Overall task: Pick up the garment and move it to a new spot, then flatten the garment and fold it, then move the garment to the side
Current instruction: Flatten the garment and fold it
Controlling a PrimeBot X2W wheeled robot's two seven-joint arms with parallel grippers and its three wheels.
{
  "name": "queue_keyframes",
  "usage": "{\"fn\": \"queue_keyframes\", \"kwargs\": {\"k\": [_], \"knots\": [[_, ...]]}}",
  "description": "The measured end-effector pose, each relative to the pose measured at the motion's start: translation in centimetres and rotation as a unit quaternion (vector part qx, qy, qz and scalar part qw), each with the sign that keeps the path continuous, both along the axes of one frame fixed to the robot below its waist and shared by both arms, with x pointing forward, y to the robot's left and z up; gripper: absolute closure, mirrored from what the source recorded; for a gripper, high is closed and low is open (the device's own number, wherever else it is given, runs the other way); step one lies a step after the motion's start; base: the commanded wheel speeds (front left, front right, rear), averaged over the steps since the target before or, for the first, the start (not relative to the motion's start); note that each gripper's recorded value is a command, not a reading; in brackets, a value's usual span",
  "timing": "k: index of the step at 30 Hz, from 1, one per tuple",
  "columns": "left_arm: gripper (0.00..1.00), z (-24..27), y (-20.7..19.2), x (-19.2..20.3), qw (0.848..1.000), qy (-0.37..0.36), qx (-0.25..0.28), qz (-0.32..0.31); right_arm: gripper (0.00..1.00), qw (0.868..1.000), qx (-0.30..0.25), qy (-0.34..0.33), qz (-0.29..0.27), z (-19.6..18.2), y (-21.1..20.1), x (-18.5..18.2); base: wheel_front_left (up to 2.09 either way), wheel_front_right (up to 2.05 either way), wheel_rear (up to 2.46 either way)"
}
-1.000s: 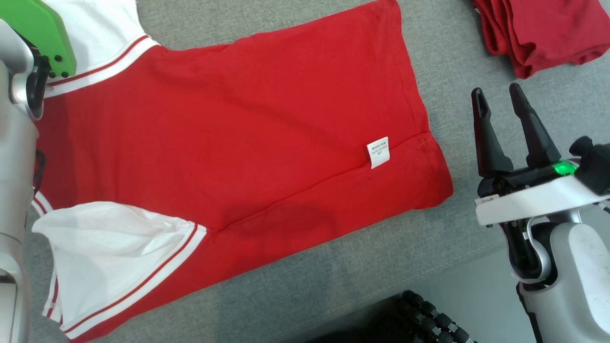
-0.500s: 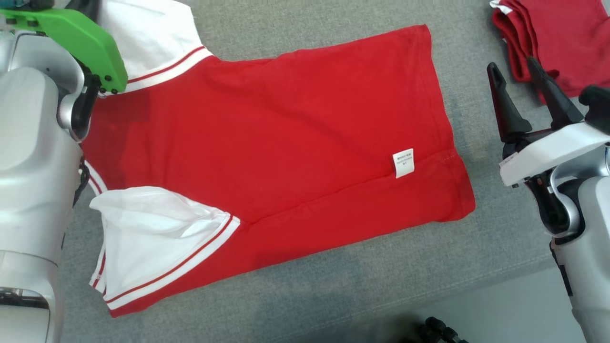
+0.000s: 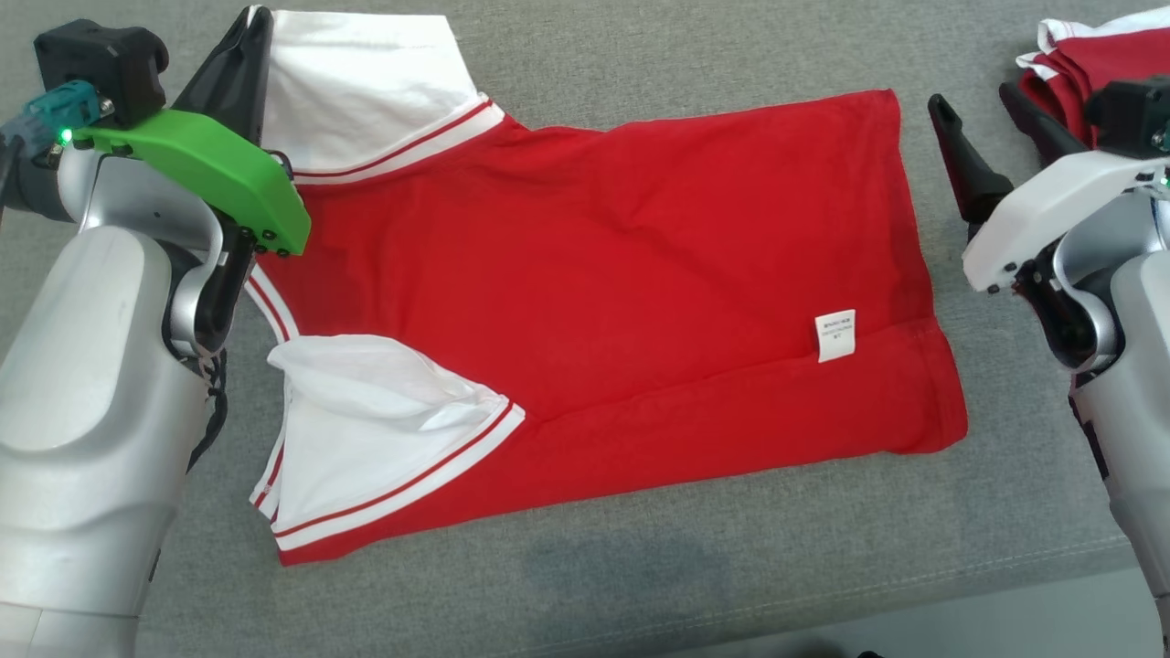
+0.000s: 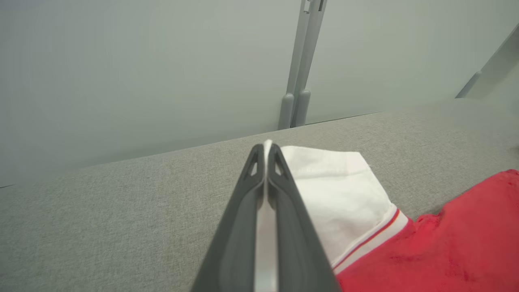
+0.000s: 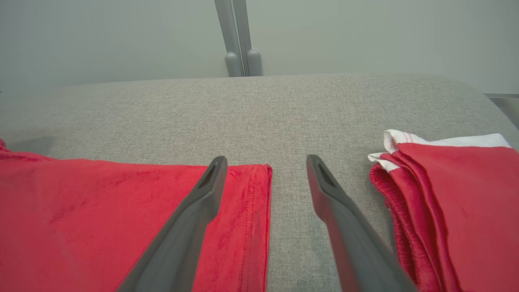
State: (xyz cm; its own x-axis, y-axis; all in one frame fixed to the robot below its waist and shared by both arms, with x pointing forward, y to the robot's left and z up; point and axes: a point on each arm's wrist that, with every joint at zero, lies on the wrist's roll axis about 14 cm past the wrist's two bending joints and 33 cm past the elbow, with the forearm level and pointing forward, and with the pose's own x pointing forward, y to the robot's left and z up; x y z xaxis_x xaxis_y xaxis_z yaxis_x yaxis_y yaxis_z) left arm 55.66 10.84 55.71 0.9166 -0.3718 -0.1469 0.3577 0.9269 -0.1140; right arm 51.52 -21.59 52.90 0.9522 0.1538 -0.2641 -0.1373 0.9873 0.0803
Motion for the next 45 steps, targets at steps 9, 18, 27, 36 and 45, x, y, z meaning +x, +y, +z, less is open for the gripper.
{"fn": "queue_keyframes", "kwargs": {"k": [9,18,27,36,45], "knots": [[1.0,0.2,0.3,-1.3,1.0,-0.004,-0.009,0.004,0.0,0.997,-0.018,0.079,0.0,-4.3,0.4,3.3,0.0,0.0,0.0],[1.0,-1.3,1.5,-1.5,1.0,0.013,-0.004,0.017,0.0,0.99,-0.032,0.135,0.016,-8.4,2.0,4.4,0.0,0.0,0.0],[1.0,-2.1,1.8,-1.6,1.0,0.022,-0.001,0.019,0.56,0.988,-0.048,0.147,0.031,-9.2,2.6,5.0,0.0,0.0,0.0],[1.0,-1.4,2.1,-1.7,1.0,0.007,0.002,0.019,1.0,0.992,-0.057,0.103,0.047,-7.8,3.2,5.3,0.0,0.0,0.0],[1.0,-0.2,2.1,-4.7,0.999,-0.015,-0.026,0.022,1.0,0.997,-0.026,0.025,0.066,-4.4,3.8,4.1,0.0,0.0,0.0]]}}
